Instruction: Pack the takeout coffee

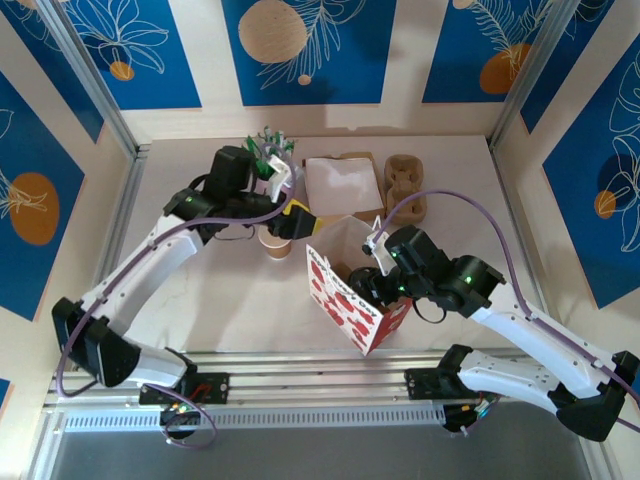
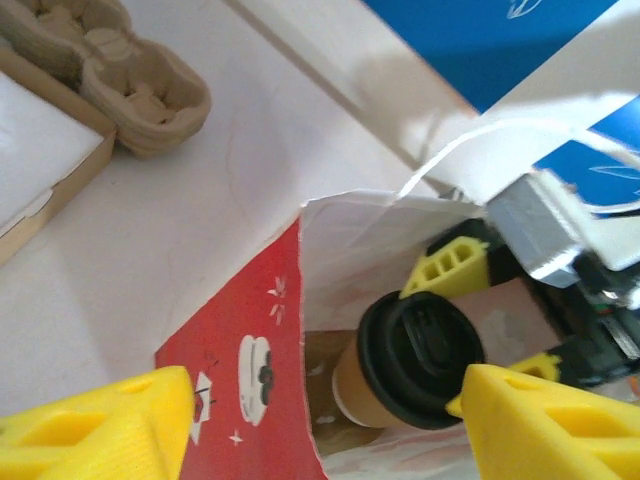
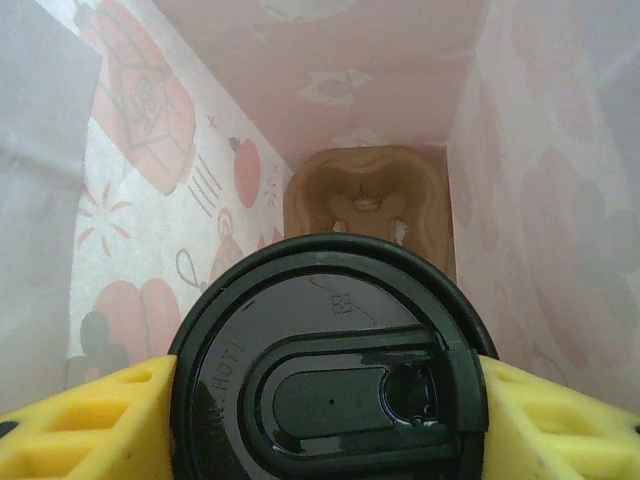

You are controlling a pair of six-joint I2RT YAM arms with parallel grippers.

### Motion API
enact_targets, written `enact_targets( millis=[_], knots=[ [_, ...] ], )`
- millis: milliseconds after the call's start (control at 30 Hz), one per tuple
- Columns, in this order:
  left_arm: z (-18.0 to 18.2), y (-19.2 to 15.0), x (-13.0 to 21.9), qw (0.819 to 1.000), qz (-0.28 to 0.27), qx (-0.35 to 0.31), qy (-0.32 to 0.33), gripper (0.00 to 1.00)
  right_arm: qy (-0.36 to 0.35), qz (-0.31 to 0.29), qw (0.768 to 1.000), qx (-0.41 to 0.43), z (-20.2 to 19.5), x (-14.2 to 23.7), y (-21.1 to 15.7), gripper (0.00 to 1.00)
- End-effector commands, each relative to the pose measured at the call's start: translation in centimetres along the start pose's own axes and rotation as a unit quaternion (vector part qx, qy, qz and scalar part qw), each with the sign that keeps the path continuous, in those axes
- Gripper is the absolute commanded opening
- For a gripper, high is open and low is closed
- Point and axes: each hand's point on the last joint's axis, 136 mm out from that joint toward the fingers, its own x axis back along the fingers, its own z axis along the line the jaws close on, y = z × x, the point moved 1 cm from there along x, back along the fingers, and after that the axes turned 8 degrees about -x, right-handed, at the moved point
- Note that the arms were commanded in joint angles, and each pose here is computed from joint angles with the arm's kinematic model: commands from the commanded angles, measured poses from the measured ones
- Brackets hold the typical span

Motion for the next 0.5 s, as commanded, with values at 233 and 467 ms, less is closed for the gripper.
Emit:
enact_targets(
  millis=[233,467],
  knots=[
    [0.2,-3.1,-3.4,0.991,0.129,-0.039,0.009,0.66,0.025,-0.016,1.000,0.008,0.8,1.0,0.6,0.42],
    [0.7,-3.8,-4.7,0.987,0.157,-0.040,0.013,0.57,0.025,-0.016,1.000,0.007,0.7,1.0,0.5,0.42]
  ],
)
